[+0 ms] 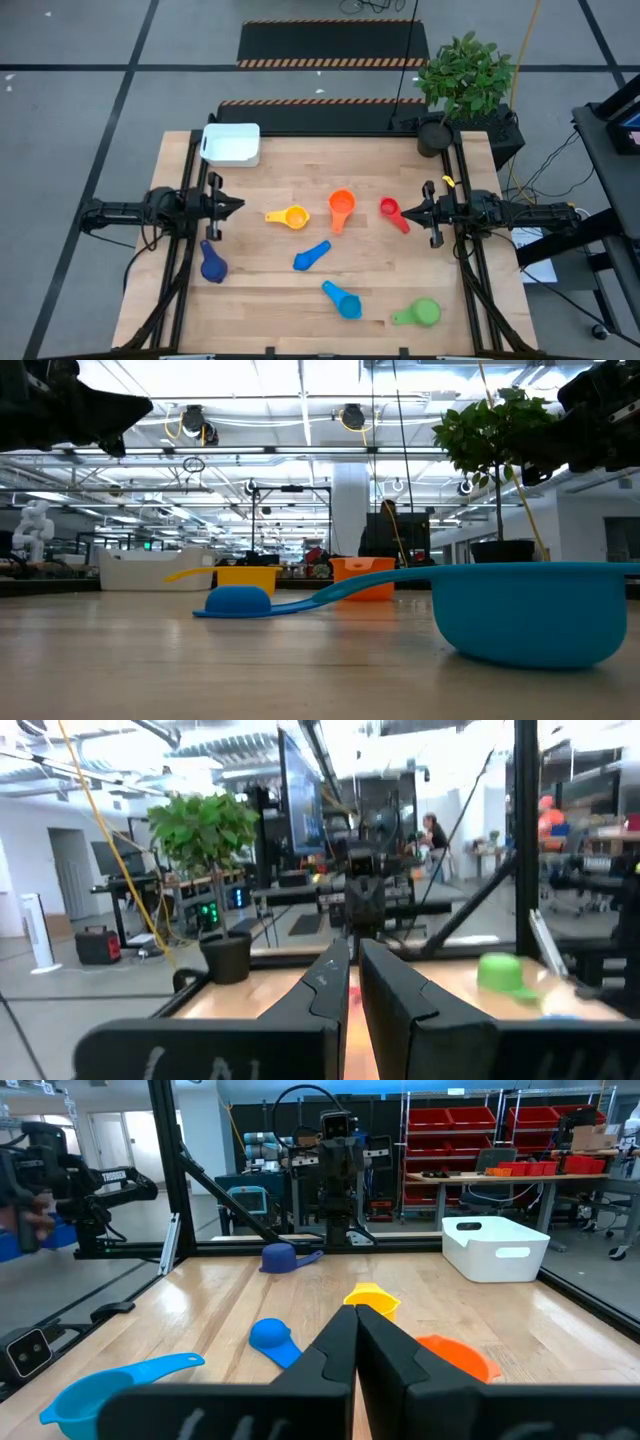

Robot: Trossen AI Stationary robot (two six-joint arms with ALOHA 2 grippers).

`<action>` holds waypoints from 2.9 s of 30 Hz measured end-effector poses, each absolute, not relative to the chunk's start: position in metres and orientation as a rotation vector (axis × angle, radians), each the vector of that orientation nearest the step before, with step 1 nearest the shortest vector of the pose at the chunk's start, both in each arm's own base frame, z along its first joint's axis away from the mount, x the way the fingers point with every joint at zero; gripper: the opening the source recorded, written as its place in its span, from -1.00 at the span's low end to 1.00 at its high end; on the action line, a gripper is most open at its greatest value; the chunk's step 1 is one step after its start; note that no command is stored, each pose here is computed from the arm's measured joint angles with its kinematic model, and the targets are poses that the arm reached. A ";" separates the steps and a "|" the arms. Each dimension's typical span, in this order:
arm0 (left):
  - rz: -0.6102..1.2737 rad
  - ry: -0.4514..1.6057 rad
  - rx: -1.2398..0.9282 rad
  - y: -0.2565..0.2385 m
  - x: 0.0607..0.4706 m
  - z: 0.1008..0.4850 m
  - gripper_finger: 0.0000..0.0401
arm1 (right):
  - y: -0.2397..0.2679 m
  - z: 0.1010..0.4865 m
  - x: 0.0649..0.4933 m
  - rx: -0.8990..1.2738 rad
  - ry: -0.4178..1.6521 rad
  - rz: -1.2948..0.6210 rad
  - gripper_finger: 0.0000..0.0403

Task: Nest measuring cups in basket
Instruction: Stack the green measuring cup into the orange measuring cup

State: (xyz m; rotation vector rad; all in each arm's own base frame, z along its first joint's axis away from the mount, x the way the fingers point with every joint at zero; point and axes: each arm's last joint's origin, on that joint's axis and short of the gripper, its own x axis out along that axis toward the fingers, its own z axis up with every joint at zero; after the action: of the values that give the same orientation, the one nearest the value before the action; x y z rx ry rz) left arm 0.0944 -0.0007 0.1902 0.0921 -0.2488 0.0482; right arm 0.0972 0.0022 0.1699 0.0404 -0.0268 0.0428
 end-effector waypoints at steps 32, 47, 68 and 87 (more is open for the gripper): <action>0.162 -0.244 -0.551 0.003 0.151 0.420 -0.99 | 0.002 0.170 0.097 0.041 -0.027 0.043 -1.00; 0.109 -0.015 -0.473 -0.001 0.211 0.417 -0.93 | 0.002 0.181 0.096 0.269 -0.134 0.061 -1.00; 0.184 0.085 -0.395 0.011 0.209 0.407 -0.84 | 0.011 0.296 0.135 1.064 0.025 0.078 -1.00; 0.104 0.198 -0.456 0.007 0.208 0.398 -0.84 | 0.094 0.276 0.273 0.939 1.141 0.468 -0.60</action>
State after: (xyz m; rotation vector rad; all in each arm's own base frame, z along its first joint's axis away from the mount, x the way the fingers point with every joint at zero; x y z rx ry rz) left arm 0.2077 0.0071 0.3982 -0.4560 0.1984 0.1044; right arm 0.2725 0.0941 0.2764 0.9393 1.1406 0.4682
